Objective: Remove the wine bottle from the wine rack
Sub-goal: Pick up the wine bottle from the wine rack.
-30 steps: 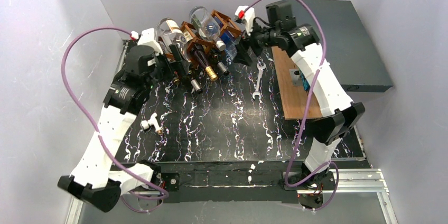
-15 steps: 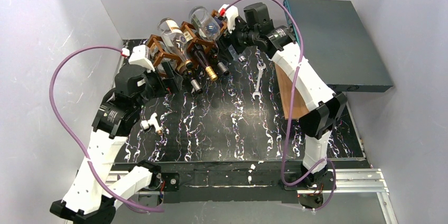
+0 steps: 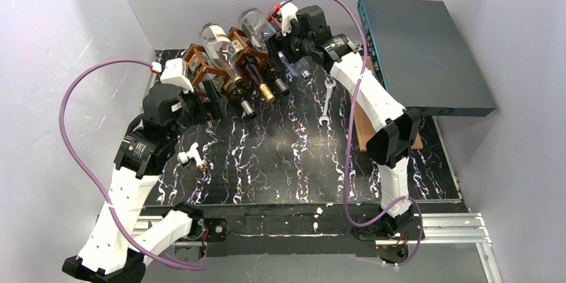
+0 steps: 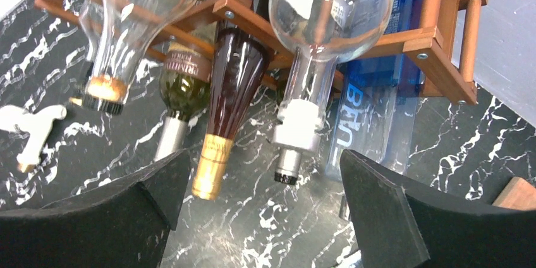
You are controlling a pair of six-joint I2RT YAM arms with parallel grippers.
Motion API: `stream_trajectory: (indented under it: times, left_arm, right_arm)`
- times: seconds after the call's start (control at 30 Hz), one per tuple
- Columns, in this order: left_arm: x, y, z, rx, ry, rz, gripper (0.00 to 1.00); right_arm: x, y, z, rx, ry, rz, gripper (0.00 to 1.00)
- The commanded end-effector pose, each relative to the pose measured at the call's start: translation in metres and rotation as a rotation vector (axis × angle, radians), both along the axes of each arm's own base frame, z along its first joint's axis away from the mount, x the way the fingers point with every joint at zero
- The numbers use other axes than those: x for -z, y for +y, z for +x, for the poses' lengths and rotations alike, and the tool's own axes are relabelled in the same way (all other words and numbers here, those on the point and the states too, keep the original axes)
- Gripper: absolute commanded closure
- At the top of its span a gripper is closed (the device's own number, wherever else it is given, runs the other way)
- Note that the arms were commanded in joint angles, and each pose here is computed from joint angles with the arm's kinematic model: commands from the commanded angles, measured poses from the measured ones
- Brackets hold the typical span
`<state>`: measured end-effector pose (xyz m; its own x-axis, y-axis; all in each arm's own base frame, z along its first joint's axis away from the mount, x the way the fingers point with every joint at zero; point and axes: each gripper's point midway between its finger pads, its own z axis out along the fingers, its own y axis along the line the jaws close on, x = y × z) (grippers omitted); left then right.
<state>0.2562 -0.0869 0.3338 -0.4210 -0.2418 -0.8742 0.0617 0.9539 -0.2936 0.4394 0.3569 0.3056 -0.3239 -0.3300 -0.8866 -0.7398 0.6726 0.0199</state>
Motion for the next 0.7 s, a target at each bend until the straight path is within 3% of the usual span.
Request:
stream_trajectory:
  times: [0.0,0.2,0.67]
  left_arm:
    - [0.001,0.007,-0.001,-0.015,-0.003,0.034,0.02]
    - [0.002,0.007,0.000,-0.013,0.002,0.041,0.01]
    - [0.003,0.009,0.002,-0.016,0.003,0.064,0.01]
  right_arm:
    - [-0.032,0.010,0.018,0.068,-0.070,0.106,0.06]
    - [-0.017,0.018,0.029,0.099,-0.037,0.119,0.17]
    - [0.008,0.026,0.054,0.156,-0.033,0.107,0.25]
